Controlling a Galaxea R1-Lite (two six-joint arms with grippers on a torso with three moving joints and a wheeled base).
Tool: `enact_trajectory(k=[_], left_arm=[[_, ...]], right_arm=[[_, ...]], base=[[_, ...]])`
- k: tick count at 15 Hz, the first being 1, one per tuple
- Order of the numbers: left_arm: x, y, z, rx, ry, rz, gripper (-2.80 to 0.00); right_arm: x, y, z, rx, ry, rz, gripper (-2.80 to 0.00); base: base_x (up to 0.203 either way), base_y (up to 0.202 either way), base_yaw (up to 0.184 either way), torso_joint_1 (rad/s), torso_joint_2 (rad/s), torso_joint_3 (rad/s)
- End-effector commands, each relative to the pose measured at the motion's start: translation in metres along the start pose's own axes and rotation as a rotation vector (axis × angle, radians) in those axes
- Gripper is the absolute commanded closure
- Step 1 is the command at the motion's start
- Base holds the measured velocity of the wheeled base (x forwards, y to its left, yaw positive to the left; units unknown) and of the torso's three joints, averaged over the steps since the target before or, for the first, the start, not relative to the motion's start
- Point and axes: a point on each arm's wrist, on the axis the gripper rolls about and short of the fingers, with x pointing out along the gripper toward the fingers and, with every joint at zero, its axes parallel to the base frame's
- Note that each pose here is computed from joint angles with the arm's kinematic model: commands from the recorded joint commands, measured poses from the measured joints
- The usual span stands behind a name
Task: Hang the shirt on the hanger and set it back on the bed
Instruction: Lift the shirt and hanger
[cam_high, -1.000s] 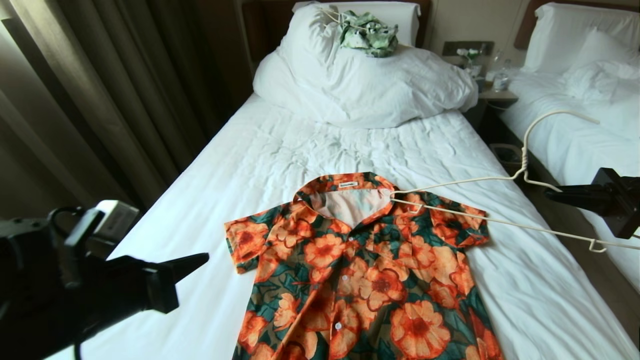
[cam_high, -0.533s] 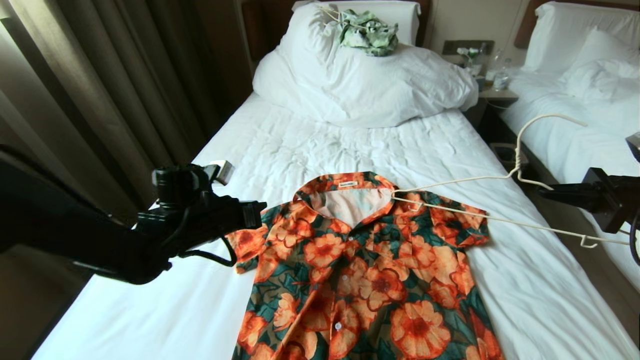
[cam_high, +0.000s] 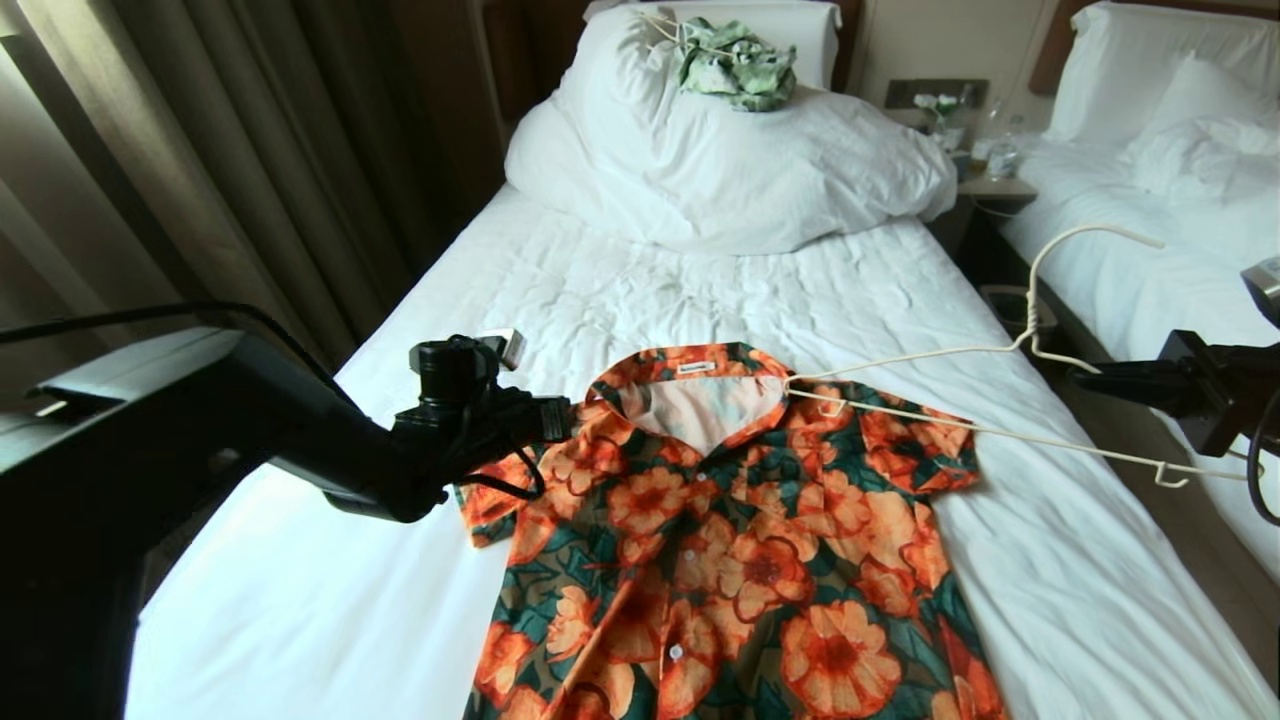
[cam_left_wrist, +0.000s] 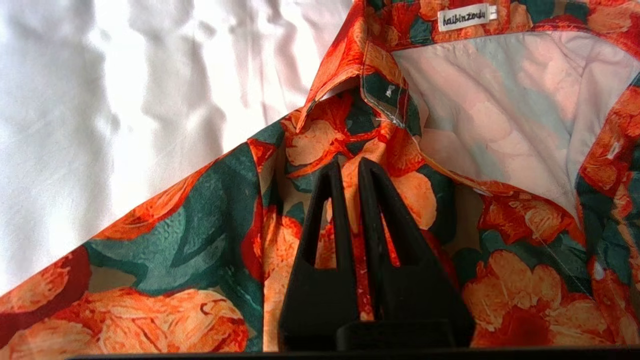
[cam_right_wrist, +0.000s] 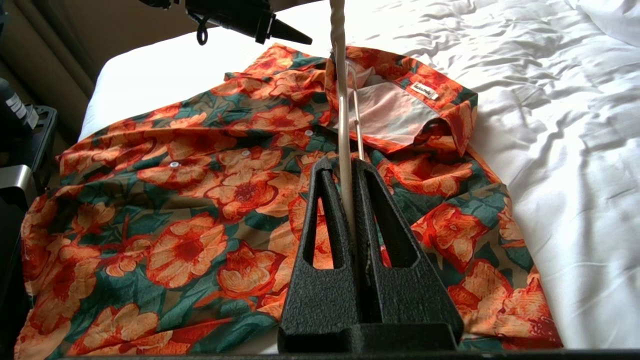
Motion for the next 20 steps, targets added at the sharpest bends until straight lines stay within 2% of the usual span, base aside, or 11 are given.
enact_trajectory(k=[1,4,8,11,15,19,20], left_arm=[[0.015,0.001,-0.004,-0.003,0.025,0.014,-2.8],[0.021,-0.005,0.002,-0.016,0.049,0.044,-2.8],[0.028,-0.034,-0.002,-0.056,0.053,0.01,-2.8],[0.036,-0.048,0.0,-0.075,0.03,0.002,-2.8],[0.062,-0.05,-0.007,-0.071,0.011,0.022,-2.8],[0.069,-0.044,-0.006,-0.072,0.009,0.041,-2.8],[0.07,-0.043,-0.006,-0.072,0.01,0.044,0.0]], right_arm=[[0.0,-0.001,-0.003,0.004,-0.006,0.005,0.0],[0.0,-0.005,-0.005,0.003,-0.006,0.005,0.0],[0.002,-0.007,-0.011,0.021,-0.006,0.009,0.0],[0.0,-0.008,-0.014,0.026,-0.006,0.004,0.0],[-0.003,-0.01,-0.018,0.036,-0.005,-0.004,0.0],[-0.005,-0.013,-0.022,0.044,-0.004,-0.01,0.0],[-0.005,-0.013,-0.022,0.045,-0.004,-0.01,0.0]], base=[[0.0,0.0,0.0,0.0,0.0,0.0],[0.0,0.0,0.0,0.0,0.0,0.0],[0.0,0.0,0.0,0.0,0.0,0.0],[0.0,0.0,0.0,0.0,0.0,0.0],[0.0,0.0,0.0,0.0,0.0,0.0],[0.0,0.0,0.0,0.0,0.0,0.0],[0.0,0.0,0.0,0.0,0.0,0.0]])
